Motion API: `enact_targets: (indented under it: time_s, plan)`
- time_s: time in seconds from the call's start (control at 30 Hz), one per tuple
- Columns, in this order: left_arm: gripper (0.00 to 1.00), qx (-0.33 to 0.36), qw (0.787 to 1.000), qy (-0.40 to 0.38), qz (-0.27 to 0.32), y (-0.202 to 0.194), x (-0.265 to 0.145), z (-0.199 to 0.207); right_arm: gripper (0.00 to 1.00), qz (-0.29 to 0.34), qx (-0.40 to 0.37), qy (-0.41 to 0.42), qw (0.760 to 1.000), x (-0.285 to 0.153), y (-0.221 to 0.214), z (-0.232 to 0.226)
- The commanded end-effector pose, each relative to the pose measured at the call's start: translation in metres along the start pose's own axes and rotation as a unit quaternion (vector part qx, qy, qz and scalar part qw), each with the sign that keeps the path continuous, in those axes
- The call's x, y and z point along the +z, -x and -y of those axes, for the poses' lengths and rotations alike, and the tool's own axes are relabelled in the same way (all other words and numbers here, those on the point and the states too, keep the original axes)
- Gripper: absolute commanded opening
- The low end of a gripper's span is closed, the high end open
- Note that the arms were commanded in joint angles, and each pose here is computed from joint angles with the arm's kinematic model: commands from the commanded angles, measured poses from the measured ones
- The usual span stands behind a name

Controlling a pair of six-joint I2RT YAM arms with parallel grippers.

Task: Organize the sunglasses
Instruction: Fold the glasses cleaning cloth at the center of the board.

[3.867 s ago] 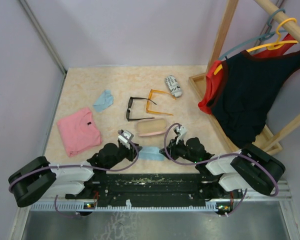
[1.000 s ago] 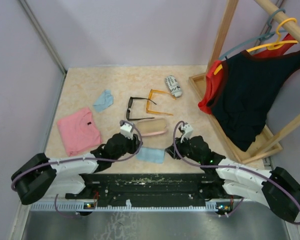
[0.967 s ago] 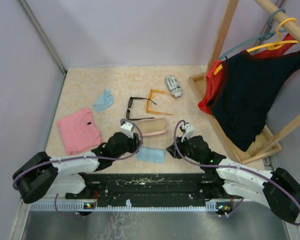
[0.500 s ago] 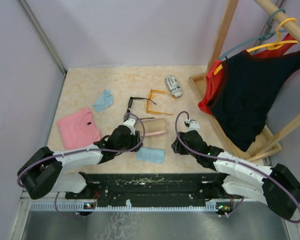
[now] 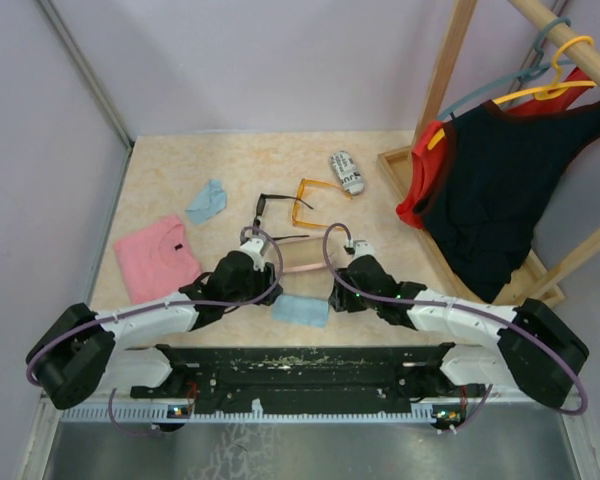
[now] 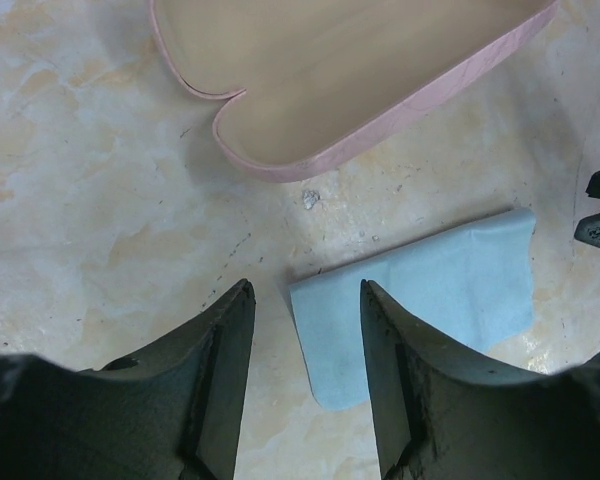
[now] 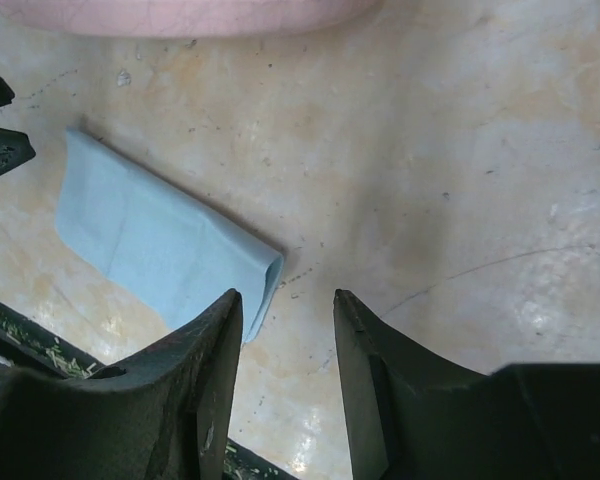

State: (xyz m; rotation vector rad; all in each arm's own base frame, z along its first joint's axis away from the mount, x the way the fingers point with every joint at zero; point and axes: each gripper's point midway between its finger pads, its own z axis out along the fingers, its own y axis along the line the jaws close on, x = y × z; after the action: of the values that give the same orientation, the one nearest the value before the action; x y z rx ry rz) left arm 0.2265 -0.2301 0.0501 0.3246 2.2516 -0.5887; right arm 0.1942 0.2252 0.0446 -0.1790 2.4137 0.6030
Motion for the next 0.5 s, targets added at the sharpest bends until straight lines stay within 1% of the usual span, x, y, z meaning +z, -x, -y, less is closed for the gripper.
enact_targets:
  time_s: [0.0,0.13,0.27,0.47]
  plan:
    - [0.53,0.001,1.000,-0.011,0.005,0.002,-0.001,0.002,0.43,0.010,-0.026,0.029,0.999,0.004,0.018,-0.028]
    - [0.52,0.001,1.000,-0.014,-0.001,-0.001,0.001,0.002,0.42,0.006,-0.024,0.035,0.999,0.010,0.017,-0.033]
    - [0.52,0.000,1.000,-0.014,-0.002,-0.002,0.001,0.002,0.37,-0.008,-0.017,0.036,0.999,0.015,0.012,-0.034]
    - [0.52,0.002,1.000,-0.009,0.001,-0.001,0.000,-0.001,0.36,-0.027,-0.007,0.033,0.999,0.020,0.004,-0.034]
